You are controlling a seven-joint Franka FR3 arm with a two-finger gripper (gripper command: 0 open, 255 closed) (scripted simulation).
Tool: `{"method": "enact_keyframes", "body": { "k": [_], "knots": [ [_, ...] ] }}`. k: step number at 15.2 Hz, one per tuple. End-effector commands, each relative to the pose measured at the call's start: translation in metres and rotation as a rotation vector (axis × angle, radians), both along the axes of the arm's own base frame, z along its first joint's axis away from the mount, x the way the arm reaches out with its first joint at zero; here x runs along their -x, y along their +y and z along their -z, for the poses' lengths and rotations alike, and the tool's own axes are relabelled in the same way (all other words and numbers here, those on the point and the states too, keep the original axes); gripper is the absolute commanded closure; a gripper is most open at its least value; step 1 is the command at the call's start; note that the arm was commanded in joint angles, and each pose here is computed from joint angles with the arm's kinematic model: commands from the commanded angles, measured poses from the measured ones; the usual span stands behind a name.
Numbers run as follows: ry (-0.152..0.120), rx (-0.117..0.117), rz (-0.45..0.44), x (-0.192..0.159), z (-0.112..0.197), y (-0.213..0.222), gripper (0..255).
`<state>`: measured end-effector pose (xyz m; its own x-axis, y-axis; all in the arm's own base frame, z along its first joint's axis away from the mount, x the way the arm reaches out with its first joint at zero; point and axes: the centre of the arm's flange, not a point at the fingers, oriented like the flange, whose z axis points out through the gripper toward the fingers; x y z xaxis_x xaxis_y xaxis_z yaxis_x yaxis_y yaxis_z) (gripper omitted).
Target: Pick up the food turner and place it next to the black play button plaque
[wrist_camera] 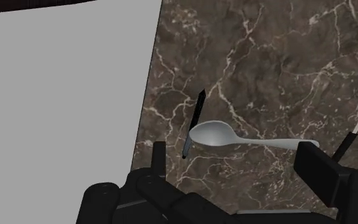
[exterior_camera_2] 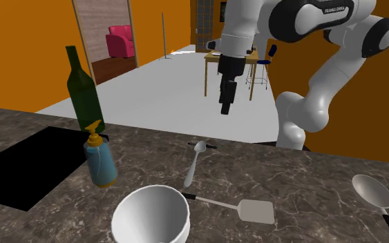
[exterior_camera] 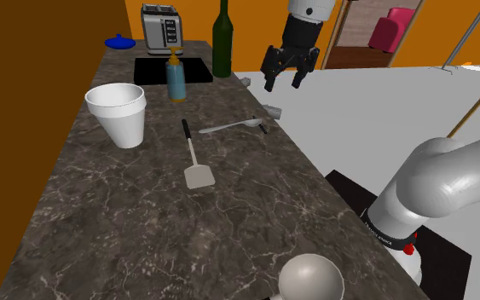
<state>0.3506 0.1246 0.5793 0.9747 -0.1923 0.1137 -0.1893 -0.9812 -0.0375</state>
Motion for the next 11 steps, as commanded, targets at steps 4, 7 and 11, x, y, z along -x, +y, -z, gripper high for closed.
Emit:
{"method": "enact_keyframes", "body": {
  "k": [4, 7, 11],
  "knots": [
    [0.014, 0.005, 0.055, -0.02, 0.024, 0.063, 0],
    [0.023, 0.008, 0.086, -0.033, 0.038, 0.099, 0],
    [0.034, 0.013, 0.128, -0.052, 0.057, 0.147, 0]
  ]
}}
